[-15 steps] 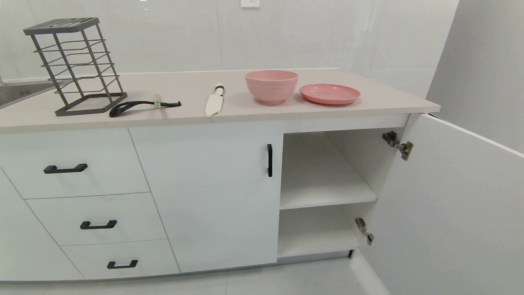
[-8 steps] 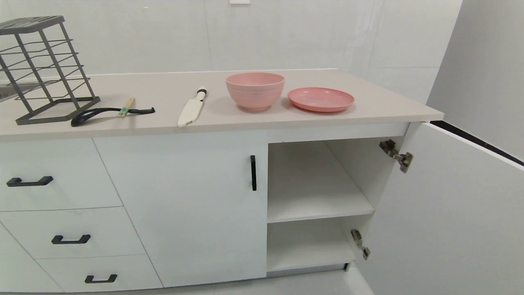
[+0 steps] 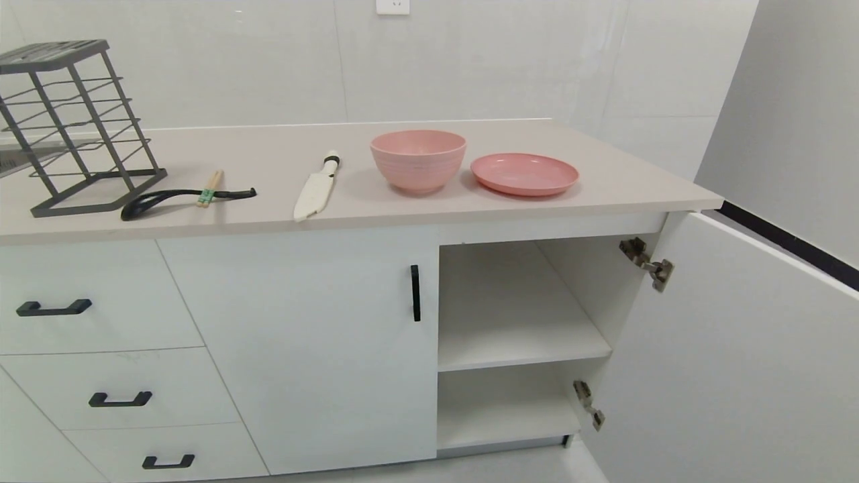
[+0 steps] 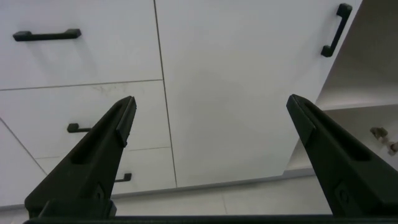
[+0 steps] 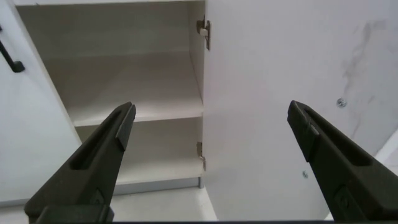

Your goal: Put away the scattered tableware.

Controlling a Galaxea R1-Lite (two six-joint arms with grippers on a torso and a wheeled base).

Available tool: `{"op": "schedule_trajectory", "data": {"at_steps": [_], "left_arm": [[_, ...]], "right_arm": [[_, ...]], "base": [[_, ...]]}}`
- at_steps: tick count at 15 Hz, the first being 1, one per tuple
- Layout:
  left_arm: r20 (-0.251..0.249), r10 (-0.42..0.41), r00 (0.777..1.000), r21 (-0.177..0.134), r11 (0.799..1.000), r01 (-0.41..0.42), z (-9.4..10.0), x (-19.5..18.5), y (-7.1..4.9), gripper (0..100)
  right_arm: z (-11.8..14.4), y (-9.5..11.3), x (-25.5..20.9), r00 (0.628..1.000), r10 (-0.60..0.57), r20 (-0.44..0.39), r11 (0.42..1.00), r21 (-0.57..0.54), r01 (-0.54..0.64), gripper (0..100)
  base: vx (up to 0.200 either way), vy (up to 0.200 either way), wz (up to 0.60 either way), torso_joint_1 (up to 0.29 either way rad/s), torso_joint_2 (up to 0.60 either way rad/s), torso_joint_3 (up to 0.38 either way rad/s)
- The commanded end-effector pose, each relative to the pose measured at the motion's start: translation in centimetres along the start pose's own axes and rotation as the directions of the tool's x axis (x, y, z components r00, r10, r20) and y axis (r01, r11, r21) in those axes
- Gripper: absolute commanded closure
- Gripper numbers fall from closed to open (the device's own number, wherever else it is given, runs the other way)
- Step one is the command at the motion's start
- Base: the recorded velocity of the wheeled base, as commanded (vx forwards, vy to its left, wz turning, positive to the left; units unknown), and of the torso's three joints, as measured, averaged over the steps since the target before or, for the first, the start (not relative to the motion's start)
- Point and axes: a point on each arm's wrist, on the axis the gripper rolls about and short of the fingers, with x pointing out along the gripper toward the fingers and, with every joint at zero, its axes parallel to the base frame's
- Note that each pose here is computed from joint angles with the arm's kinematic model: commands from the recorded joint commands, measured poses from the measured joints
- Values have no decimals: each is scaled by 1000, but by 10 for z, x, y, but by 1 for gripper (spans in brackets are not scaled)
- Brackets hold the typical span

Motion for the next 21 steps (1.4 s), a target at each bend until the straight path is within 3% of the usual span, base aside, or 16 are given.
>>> {"op": "schedule_trajectory", "data": {"at_steps": [1, 5, 7, 10, 21], "left_arm": [[-2, 2, 1000, 0, 1000, -2, 0, 0, 0, 0], [0, 2, 1000, -6, 1000, -2, 0, 0, 0, 0], [-2, 2, 1000, -3, 1000, -2, 0, 0, 0, 0], [0, 3, 1000, -4, 1000, -3, 0, 0, 0, 0], [-2, 6, 1000, -7, 1000, -6, 0, 0, 0, 0]], "right_arm": [[0, 0, 0, 1000, 1, 0, 1000, -1, -1, 0], [0, 0, 0, 1000, 1, 0, 1000, 0, -1, 0], [0, 0, 0, 1000, 1, 0, 1000, 0, -1, 0], [0, 0, 0, 1000, 1, 0, 1000, 0, -1, 0], [0, 0, 0, 1000, 1, 0, 1000, 0, -1, 0]], "base": [[0, 0, 0, 36, -417, -330], [0, 0, 0, 96, -439, -340], [200, 0, 0, 100, -364, -269], [200, 0, 0, 33, -98, -77], [0, 0, 0, 11, -35, -22]]}}
